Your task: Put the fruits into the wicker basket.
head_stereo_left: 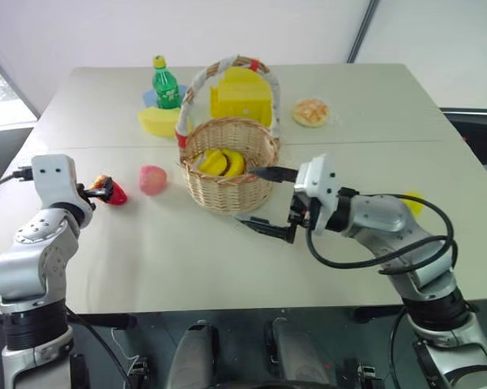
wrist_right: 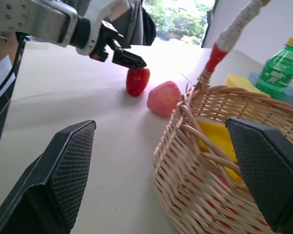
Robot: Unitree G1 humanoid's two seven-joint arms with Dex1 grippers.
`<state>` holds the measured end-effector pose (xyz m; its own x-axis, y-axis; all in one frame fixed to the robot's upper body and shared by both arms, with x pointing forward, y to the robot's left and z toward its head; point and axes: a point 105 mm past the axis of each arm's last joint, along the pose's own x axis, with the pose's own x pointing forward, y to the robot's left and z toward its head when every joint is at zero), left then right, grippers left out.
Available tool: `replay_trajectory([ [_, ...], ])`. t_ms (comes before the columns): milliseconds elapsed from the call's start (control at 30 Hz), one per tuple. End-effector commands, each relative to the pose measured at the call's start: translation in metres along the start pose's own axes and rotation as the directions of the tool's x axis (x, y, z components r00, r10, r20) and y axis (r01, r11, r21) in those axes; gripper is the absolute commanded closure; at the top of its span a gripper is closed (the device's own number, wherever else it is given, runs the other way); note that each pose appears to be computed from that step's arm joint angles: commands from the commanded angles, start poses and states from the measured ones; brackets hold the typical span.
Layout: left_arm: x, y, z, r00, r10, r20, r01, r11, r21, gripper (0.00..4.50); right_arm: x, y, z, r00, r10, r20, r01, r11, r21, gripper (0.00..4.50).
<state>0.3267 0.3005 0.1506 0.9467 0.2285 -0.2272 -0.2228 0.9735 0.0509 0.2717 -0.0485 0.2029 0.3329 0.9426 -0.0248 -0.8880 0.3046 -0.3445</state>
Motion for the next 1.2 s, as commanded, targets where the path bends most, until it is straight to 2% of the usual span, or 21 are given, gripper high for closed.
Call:
replay_trajectory([
  [33, -0.002, 0.002, 0.011, 1.0, 0.005, 0.012, -0.004, 1.0, -0.015, 0.0, 0.005, 0.006, 0.012, 0.998, 0.027, 0.051, -0.025, 0.999, -0.048, 0.03],
  [367, 0.025, 0.004, 0.001, 0.997, 0.009, -0.07, -0.006, 0.999, 0.044, 0.0, 0.007, 0.017, 0.008, 0.998, 0.012, 0.067, -0.01, 1.0, -0.025, 0.03],
  [633, 0.043, -0.006, -0.009, 0.992, -0.049, -0.117, 0.057, 0.996, 0.063, 0.0, 0.007, 0.018, 0.008, 0.997, -0.025, 0.067, 0.027, 0.999, -0.023, 0.03],
  [700, 0.044, -0.007, -0.01, 0.991, -0.056, -0.12, 0.064, 0.996, 0.061, 0.55, 0.006, 0.017, 0.007, 0.997, -0.037, 0.066, 0.038, 0.999, -0.023, 0.0],
  [833, 0.045, -0.006, -0.008, 0.992, -0.051, -0.112, 0.059, 0.996, 0.067, 2.09, 0.007, 0.015, 0.009, 0.997, -0.042, 0.068, 0.044, 0.999, -0.024, 0.0],
  [867, 0.045, -0.005, -0.008, 0.992, -0.046, -0.114, 0.055, 0.996, 0.076, 2.21, 0.007, 0.015, 0.009, 0.997, -0.044, 0.069, 0.045, 0.999, -0.024, 0.0],
  [967, 0.042, 0.003, 0.001, 0.997, -0.024, -0.077, 0.032, 0.995, 0.097, 2.22, 0.007, 0.014, 0.011, 0.997, -0.048, 0.068, 0.05, 0.998, -0.03, 0.0],
  [1033, 0.033, 0.006, 0.024, 0.997, -0.074, 0.028, 0.072, 0.995, 0.075, 2.22, 0.005, 0.012, 0.012, 0.996, -0.054, 0.064, 0.056, 0.998, -0.038, 0.0],
  [1100, -0.001, -0.012, 0.07, 0.923, -0.314, 0.224, 0.307, 0.949, 0.069, 2.22, 0.001, 0.006, 0.014, 0.996, -0.065, 0.06, 0.068, 0.996, -0.05, 0.0],
  [1200, -0.037, -0.038, 0.092, 0.787, -0.535, 0.307, 0.508, 0.844, 0.169, 2.22, -0.003, 0.001, 0.016, 0.996, -0.074, 0.056, 0.077, 0.995, -0.059, 0.0],
])
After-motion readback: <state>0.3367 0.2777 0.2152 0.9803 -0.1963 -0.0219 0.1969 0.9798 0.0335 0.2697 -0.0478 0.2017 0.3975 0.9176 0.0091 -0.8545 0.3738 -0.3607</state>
